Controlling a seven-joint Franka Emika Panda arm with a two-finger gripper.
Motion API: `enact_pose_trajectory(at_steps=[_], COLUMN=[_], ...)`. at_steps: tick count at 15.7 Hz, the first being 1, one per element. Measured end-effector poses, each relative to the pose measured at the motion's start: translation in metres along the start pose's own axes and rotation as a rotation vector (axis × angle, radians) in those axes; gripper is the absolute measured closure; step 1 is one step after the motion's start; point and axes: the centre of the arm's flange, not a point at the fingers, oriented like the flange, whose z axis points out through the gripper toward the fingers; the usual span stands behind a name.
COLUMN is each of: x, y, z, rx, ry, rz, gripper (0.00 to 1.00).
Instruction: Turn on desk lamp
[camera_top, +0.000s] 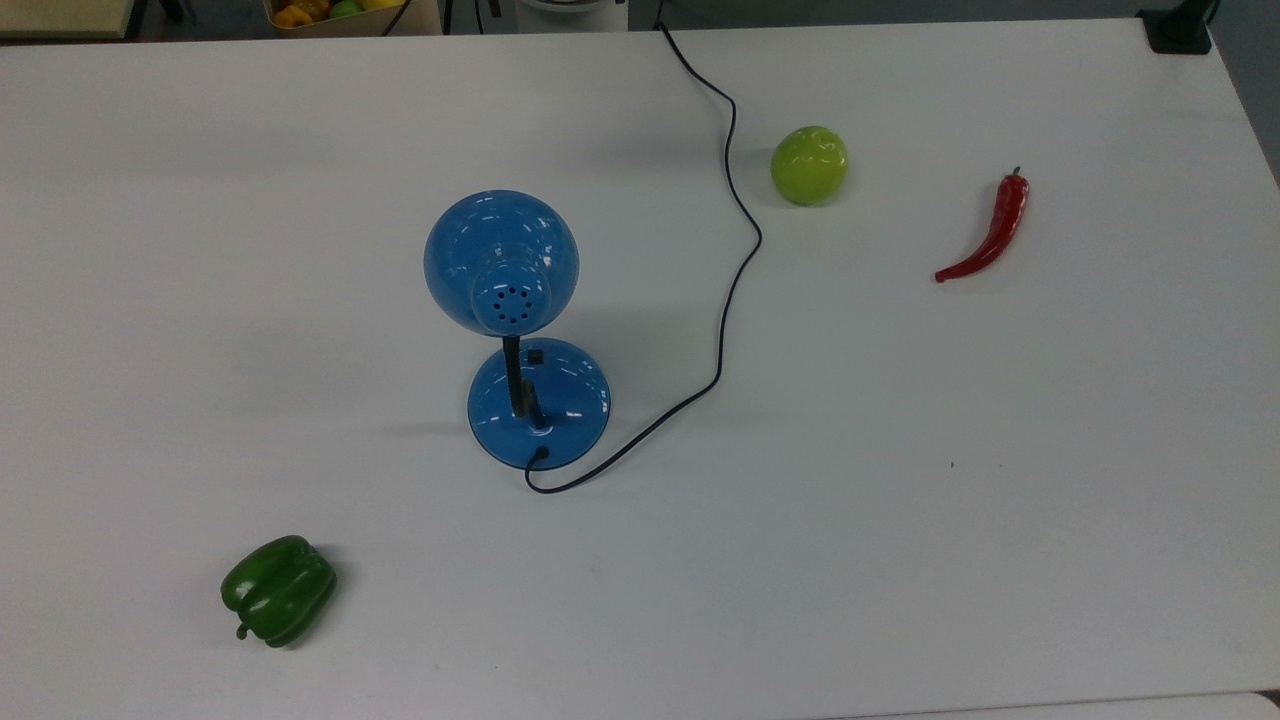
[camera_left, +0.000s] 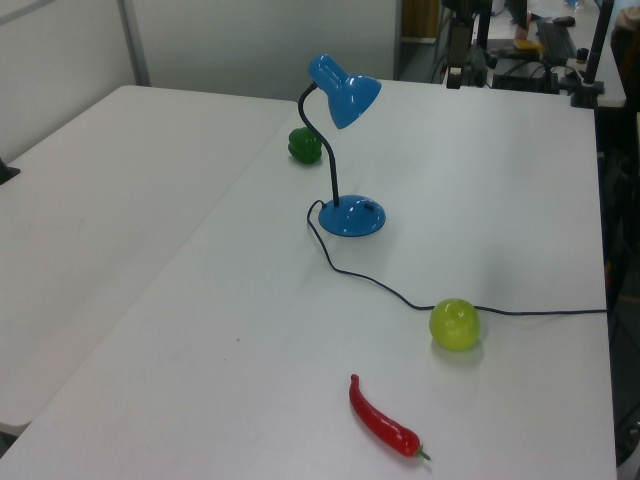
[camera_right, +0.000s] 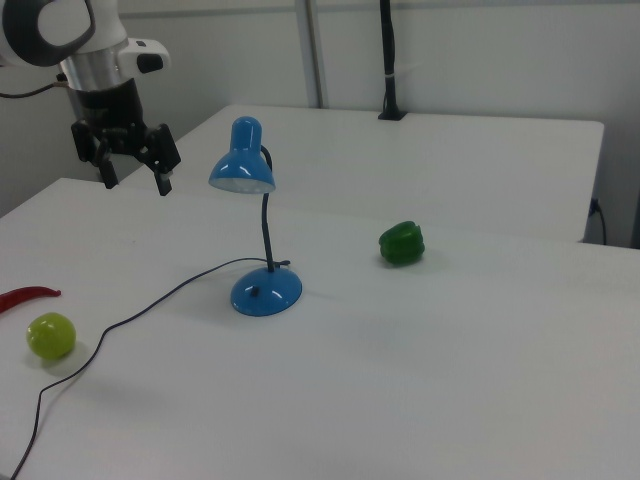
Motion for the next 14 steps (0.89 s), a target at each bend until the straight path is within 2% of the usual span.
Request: enact_pose_trajectory(at_steps=[6, 7, 9, 10, 12, 14], x=[-0.0004, -0.0005, -0.0006, -0.0006, -0.0006, -0.0006], y=[0.0038, 0.0045, 0.0053, 0.0055, 0.0056, 0.0056], z=[0.0010, 0.0011, 0.0012, 0.0013, 0.0014, 0.0015], rx=[0.000, 0.000, 0.000, 0.001, 0.001, 0.001], ry=[-0.002, -0.002, -0.003, -0.003, -0.003, -0.003], rz=[0.007, 0.008, 0.009, 0.010, 0.010, 0.009], gripper=[0.02, 0.11, 0.34, 0.40, 0.44, 0.66])
